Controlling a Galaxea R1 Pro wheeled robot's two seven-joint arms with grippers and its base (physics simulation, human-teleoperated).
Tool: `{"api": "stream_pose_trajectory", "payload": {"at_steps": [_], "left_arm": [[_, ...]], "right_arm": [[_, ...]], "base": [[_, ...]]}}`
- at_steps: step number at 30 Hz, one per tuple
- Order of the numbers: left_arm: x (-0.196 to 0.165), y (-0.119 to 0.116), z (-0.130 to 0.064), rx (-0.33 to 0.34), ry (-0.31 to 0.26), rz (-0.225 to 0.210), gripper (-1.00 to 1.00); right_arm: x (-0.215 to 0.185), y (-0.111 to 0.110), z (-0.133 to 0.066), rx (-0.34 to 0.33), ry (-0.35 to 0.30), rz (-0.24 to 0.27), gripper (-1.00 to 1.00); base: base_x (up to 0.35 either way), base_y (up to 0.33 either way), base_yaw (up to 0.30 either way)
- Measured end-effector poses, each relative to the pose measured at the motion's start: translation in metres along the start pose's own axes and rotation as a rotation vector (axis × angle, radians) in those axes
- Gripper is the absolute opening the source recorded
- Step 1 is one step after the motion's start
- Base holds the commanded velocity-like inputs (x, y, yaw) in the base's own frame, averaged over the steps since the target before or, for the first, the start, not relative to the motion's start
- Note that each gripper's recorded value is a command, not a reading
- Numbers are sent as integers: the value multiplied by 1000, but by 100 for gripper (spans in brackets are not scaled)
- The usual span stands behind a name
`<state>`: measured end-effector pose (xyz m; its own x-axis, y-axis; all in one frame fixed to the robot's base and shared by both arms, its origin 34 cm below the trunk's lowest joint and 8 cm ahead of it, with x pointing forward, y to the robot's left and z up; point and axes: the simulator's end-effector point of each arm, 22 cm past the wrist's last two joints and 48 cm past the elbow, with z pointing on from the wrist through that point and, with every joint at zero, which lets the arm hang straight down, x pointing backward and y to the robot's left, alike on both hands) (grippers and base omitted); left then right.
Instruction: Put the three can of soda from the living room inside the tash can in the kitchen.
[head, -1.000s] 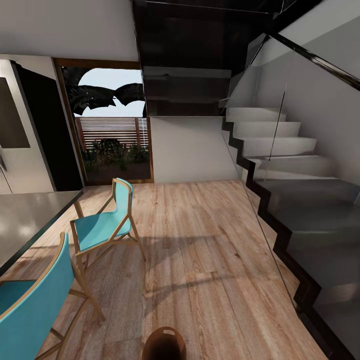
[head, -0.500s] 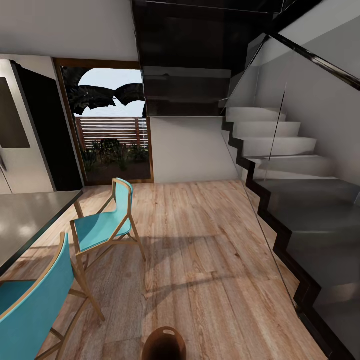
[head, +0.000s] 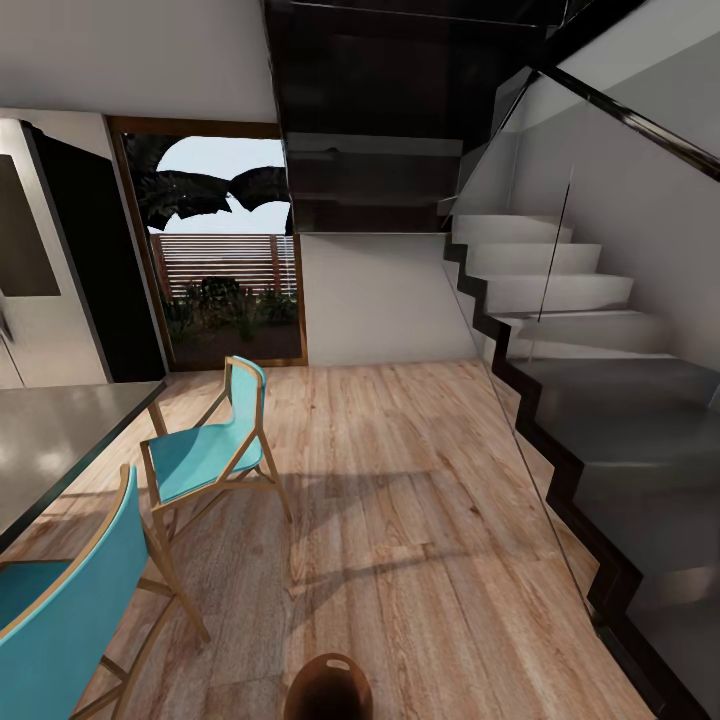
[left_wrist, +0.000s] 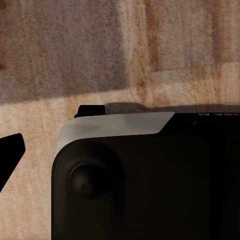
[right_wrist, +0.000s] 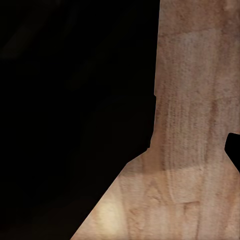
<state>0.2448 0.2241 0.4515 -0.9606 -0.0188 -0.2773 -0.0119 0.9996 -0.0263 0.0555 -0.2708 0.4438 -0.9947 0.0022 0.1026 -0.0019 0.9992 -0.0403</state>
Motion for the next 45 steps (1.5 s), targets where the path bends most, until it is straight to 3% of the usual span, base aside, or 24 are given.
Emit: {"api": "stream_pose_trajectory", "payload": {"at_steps": [45], "left_arm": [[0, 0, 0, 0, 0, 0, 100]], "right_arm": [[0, 0, 0, 0, 0, 0, 100]], "base": [[0, 0, 0]]}}
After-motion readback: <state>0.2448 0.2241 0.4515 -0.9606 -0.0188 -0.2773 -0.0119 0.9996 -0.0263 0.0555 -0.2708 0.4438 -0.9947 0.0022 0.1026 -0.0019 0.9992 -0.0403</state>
